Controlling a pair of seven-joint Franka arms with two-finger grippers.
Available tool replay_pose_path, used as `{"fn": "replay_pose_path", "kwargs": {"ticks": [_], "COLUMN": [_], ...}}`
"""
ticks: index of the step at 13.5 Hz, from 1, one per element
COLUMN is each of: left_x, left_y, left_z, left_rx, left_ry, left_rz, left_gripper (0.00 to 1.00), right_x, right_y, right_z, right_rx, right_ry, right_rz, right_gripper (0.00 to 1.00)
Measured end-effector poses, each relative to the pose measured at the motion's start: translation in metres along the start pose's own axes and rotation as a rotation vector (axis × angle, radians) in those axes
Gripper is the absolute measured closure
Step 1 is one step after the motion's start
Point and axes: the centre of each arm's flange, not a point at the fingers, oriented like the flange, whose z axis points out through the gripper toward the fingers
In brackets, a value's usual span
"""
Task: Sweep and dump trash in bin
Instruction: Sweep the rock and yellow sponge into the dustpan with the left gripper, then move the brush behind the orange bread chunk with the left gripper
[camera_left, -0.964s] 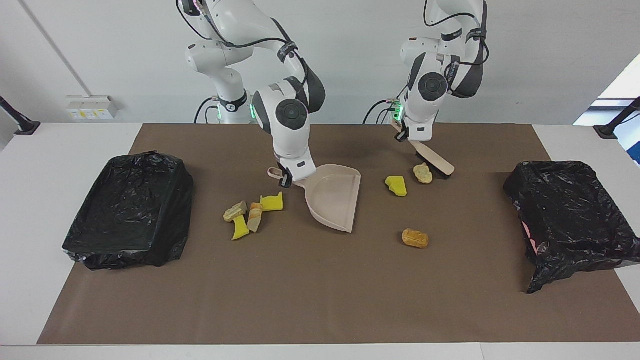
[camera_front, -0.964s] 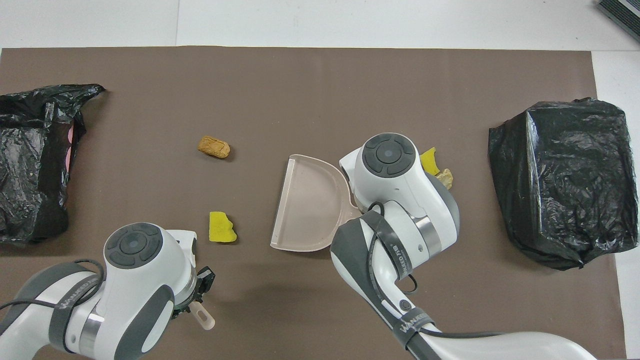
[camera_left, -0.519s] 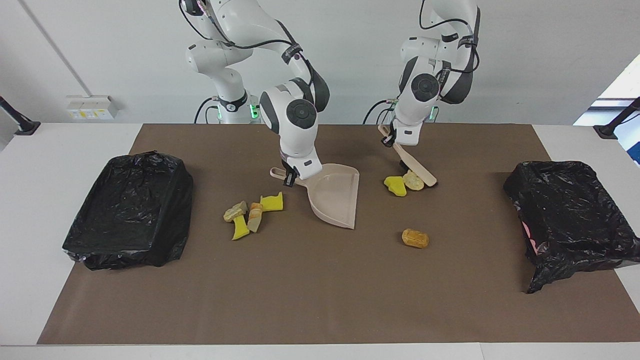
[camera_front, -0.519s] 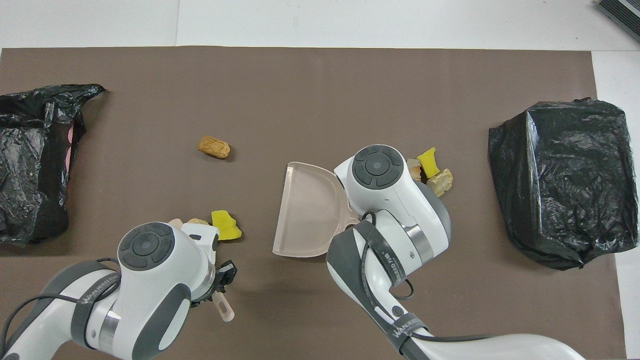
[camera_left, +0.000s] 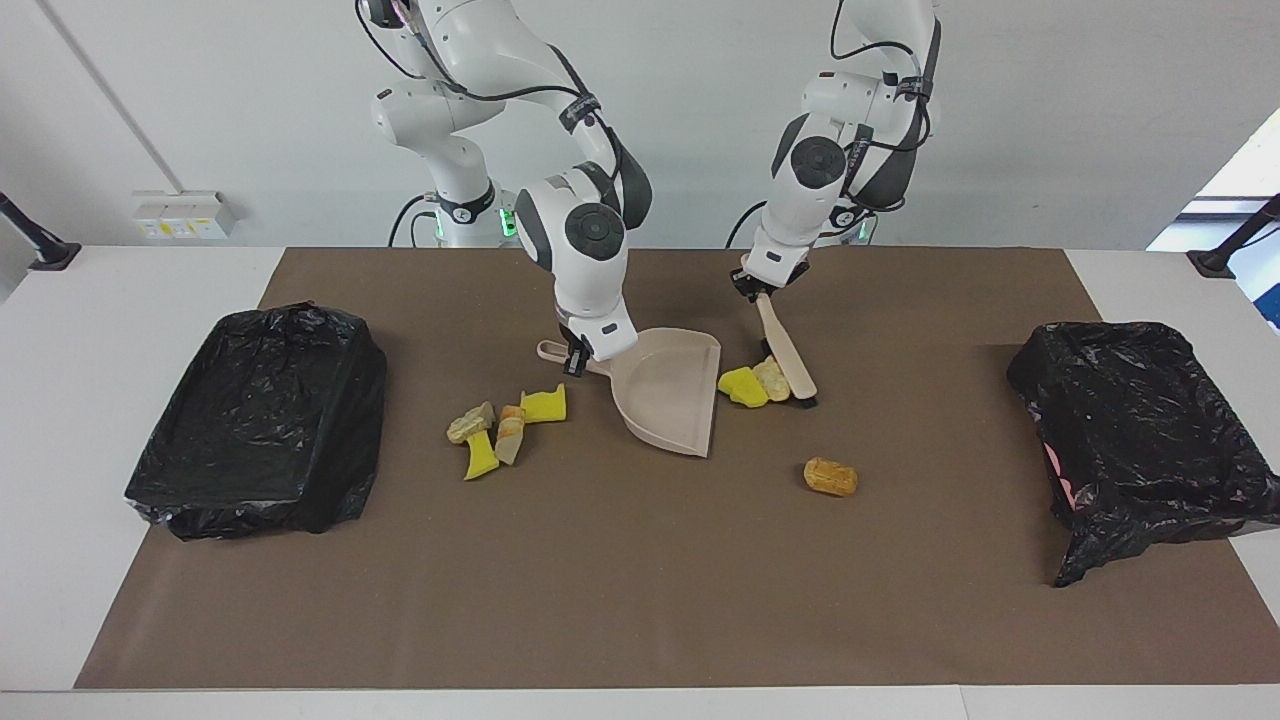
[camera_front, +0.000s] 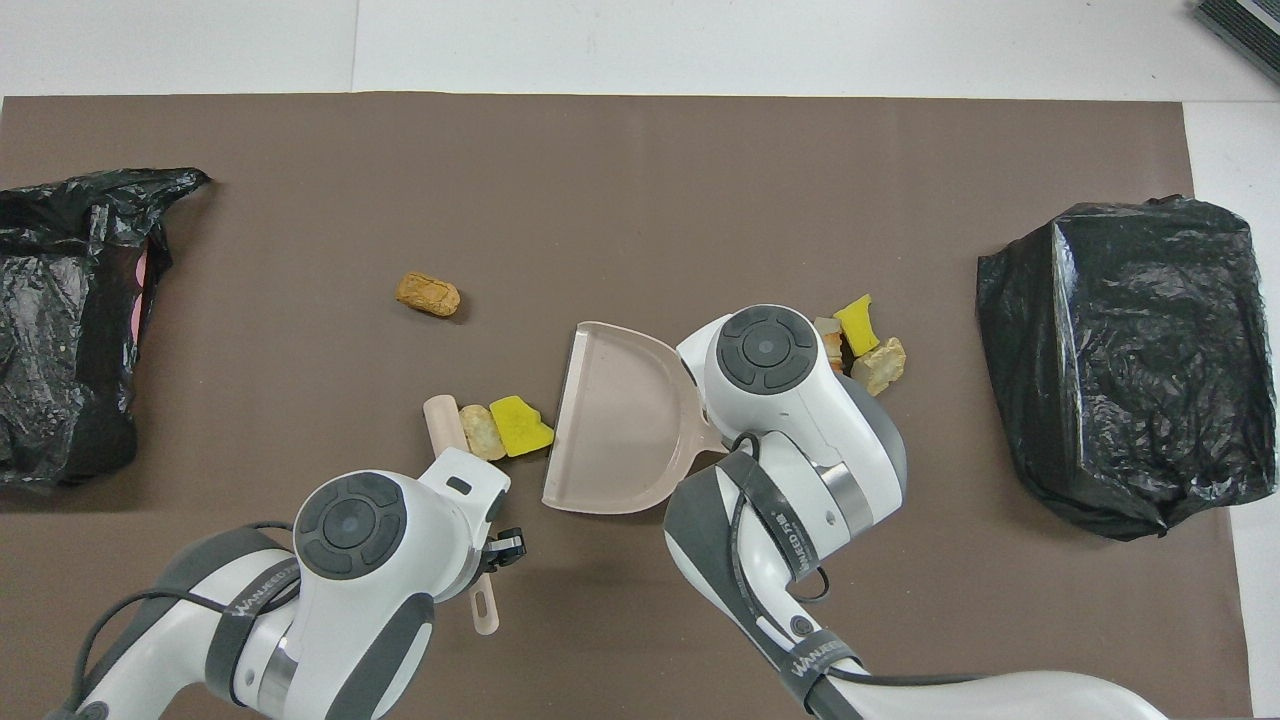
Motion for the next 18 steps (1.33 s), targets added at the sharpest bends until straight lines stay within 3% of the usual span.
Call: {"fn": "replay_pose_path", "kwargs": {"ticks": [2,10,13,18], "left_x": [-0.004,-0.030,-0.035,-0.012], "left_y": [0.013,0.056,0.075,0.058], "left_z": [-0.001,-0.020,-0.041,-0.085], "left_rx": [-0.007,-0.035,-0.081,-0.078], "left_ry": [0.013,0.045,0.057,0.014], "left_rz": [0.120,0.314,0.334,0.287], "left_gripper": [0.74,0.74,0.74,0.74], "right_x": [0.000,-0.001,-0.001,-0.001], "right_y": [0.000,-0.001,-0.001,-0.001], "right_z": [0.000,0.000,0.000,0.000], "right_rx": [-0.001,0.000,0.000,0.000], "right_ry": [0.001,0.002,0.001,0.001], "right_rz": [0.000,0.011,0.012,0.012], "right_gripper": [0.67,0.67,0.67,0.67]}}
